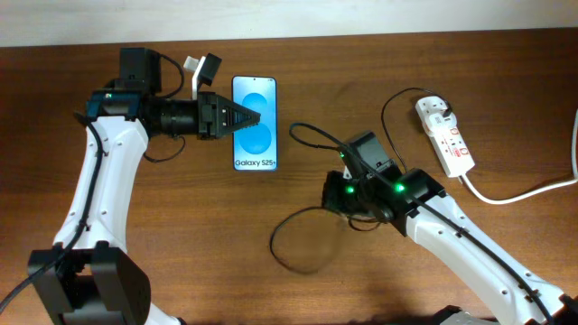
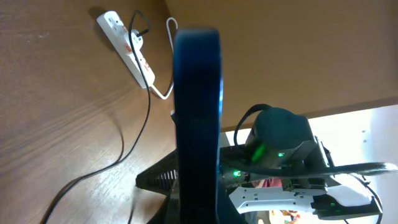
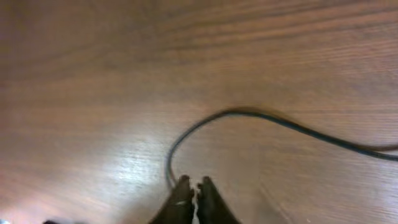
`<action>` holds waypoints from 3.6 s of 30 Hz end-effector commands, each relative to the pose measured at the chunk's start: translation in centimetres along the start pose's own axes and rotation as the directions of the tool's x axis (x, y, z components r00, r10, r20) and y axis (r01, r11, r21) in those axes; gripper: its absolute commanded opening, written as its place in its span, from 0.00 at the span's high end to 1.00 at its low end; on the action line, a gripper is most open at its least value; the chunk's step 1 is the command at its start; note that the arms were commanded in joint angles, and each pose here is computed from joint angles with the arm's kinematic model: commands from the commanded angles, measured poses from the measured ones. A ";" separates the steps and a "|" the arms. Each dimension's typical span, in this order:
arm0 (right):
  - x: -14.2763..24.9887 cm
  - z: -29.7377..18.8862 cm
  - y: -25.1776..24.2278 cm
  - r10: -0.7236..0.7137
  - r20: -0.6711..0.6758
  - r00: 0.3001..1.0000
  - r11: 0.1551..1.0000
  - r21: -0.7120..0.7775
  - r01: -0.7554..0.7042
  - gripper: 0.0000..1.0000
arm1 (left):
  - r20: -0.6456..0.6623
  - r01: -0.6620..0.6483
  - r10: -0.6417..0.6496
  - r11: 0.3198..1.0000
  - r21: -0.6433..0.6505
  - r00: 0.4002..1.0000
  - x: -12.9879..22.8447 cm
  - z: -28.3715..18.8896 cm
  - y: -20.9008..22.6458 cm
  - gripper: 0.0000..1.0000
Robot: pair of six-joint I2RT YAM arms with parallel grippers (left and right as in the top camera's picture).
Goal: Plug charger to phone and switch on socket
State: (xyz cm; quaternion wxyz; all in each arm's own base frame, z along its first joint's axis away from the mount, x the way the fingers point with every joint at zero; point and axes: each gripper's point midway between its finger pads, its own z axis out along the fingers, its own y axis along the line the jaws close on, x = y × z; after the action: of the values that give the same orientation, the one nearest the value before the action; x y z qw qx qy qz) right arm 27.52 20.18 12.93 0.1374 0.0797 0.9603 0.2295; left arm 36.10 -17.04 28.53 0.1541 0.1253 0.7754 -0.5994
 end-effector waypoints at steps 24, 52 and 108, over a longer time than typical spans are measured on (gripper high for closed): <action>14.0 6.1 -13.8 0.531 0.002 0.848 0.787 0.369 -0.494 0.67 | 0.008 -0.022 0.022 1.000 0.020 1.000 -0.1 -0.3 -1.3 1.00; 10.0 -6.3 9.4 -0.500 0.126 0.857 0.636 -0.618 0.461 0.96 | -0.076 -0.034 0.033 0.999 -0.017 0.997 1.6 2.6 -1.4 1.00; 4.8 -4.4 13.7 -0.504 0.153 0.850 0.663 -0.563 0.494 0.96 | -0.080 -0.104 0.103 0.995 -0.007 0.991 1.8 2.5 -1.5 1.00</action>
State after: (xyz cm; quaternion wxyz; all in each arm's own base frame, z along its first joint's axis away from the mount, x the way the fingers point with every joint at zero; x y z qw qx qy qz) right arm 22.12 31.71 21.37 0.2010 -0.2358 0.8321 0.4600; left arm 34.75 -19.58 26.87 0.1409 0.1692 0.7959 -0.5640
